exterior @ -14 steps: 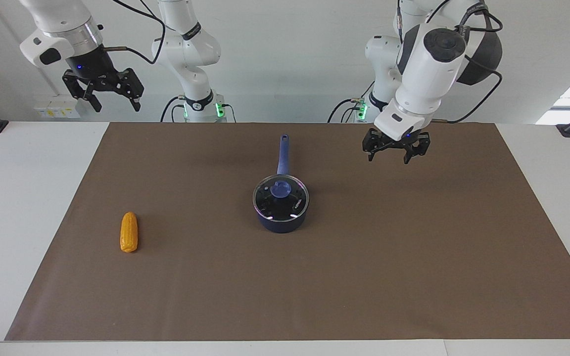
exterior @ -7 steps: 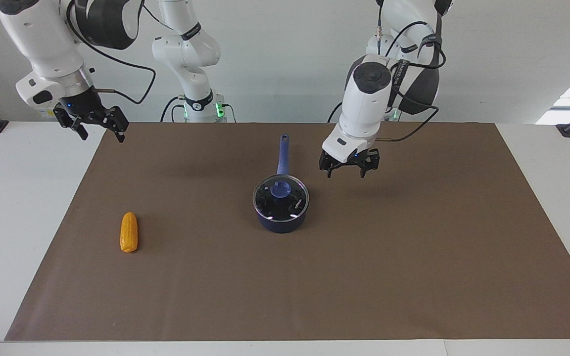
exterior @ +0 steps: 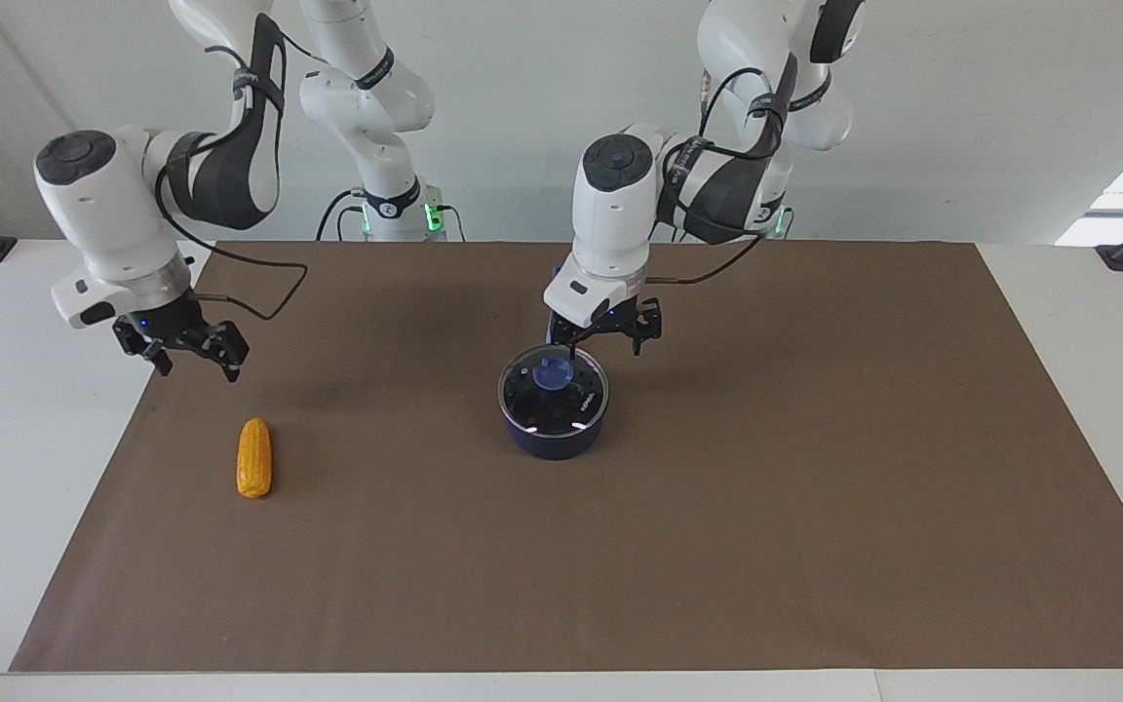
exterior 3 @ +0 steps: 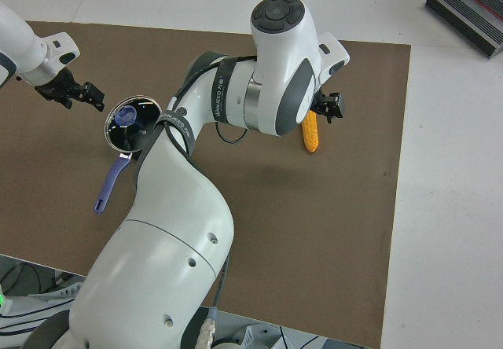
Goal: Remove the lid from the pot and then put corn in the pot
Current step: 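Move the left gripper to the lid knob while the right gripper reaches the corn, then grasp the lid knob with the left gripper while the right gripper grasps the corn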
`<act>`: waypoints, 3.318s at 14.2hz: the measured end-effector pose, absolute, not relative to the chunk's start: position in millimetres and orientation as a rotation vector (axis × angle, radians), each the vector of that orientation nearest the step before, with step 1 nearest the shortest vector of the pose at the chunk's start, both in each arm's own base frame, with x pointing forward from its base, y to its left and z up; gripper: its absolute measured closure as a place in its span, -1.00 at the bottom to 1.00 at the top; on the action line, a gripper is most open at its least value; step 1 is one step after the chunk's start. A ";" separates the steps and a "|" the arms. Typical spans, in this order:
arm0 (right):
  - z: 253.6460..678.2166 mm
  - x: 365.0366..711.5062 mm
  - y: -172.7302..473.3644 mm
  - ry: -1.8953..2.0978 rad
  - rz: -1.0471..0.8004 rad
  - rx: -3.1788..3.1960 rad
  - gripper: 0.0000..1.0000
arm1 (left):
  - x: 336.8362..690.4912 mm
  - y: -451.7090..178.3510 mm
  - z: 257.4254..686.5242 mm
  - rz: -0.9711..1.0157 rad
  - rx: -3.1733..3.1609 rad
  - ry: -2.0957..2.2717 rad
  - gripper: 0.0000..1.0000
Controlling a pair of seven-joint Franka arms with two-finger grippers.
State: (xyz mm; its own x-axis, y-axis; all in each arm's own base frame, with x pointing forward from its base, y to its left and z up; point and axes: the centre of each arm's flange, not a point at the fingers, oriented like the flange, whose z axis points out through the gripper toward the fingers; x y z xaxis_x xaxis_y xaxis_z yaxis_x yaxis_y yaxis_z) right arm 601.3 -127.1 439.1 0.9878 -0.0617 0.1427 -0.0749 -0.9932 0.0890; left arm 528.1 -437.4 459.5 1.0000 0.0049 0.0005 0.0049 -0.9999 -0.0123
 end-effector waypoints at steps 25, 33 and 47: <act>297.8 649.9 -104.9 0.505 0.226 2.984 -1.00 | 535.8 -499.1 407.5 -0.064 -3.149 -0.190 -0.98; 290.9 641.5 -105.3 0.501 0.104 3.018 0.22 | 531.7 -494.5 403.4 -0.045 -3.137 -0.199 -0.85; 396.5 646.1 -109.1 0.206 0.247 3.047 0.22 | 541.8 -477.7 426.1 -0.065 -3.161 -0.255 -0.31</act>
